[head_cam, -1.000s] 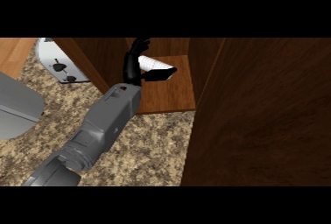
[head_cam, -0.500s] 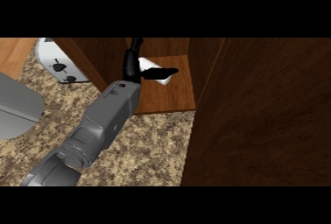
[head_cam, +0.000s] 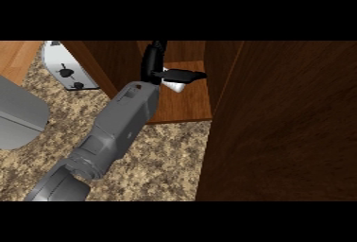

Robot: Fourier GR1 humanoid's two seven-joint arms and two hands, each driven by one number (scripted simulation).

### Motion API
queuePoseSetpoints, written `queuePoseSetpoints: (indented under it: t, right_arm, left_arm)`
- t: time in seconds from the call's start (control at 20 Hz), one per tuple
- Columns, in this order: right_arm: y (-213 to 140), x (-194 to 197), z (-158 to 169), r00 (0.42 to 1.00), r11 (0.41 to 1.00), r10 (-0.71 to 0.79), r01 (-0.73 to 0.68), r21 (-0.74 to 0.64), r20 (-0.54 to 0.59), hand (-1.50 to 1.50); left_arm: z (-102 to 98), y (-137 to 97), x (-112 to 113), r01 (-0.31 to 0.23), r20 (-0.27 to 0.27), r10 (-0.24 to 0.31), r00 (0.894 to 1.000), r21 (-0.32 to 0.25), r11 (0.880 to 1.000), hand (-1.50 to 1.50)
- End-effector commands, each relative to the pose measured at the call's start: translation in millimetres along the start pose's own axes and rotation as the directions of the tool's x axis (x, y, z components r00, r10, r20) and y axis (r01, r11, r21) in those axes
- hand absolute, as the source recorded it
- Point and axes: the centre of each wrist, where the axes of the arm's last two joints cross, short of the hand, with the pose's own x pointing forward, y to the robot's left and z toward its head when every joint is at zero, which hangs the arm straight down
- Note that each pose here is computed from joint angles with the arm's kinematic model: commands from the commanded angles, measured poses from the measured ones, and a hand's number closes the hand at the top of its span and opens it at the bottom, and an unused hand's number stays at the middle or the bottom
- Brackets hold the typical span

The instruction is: Pick up the bottled water, place it into the cabinet and close the cabinet

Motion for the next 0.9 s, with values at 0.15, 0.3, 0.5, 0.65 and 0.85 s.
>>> queuePoseSetpoints:
  t: [0.15,0.3,0.5,0.65,0.85]
  right_arm:
    - [-6,10,6,1.000,1.000,0.001,-0.001,0.012,0.014,-1.50]
    - [-13,14,0,1.000,1.000,0.019,-0.018,-0.014,0.020,-1.50]
    - [4,14,6,1.000,1.000,0.016,-0.016,-0.013,0.001,-1.50]
    - [-2,31,21,0.999,0.999,0.043,-0.043,-0.028,0.004,-1.50]
    - [-4,24,7,0.995,0.995,0.104,-0.104,0.000,0.002,-1.50]
  left_arm:
    - [4,-9,6,-0.157,-0.002,0.157,0.988,-0.060,0.986,-1.50]
    - [31,-2,-18,-0.201,-0.007,0.201,0.980,-0.060,0.978,-1.50]
    - [38,-15,-3,-0.253,-0.038,0.250,0.967,-0.107,0.961,-1.50]
    - [43,-3,3,-0.271,-0.052,0.267,0.962,-0.101,0.957,1.50]
    - [94,-6,-14,-0.288,-0.070,0.282,0.957,-0.107,0.952,1.50]
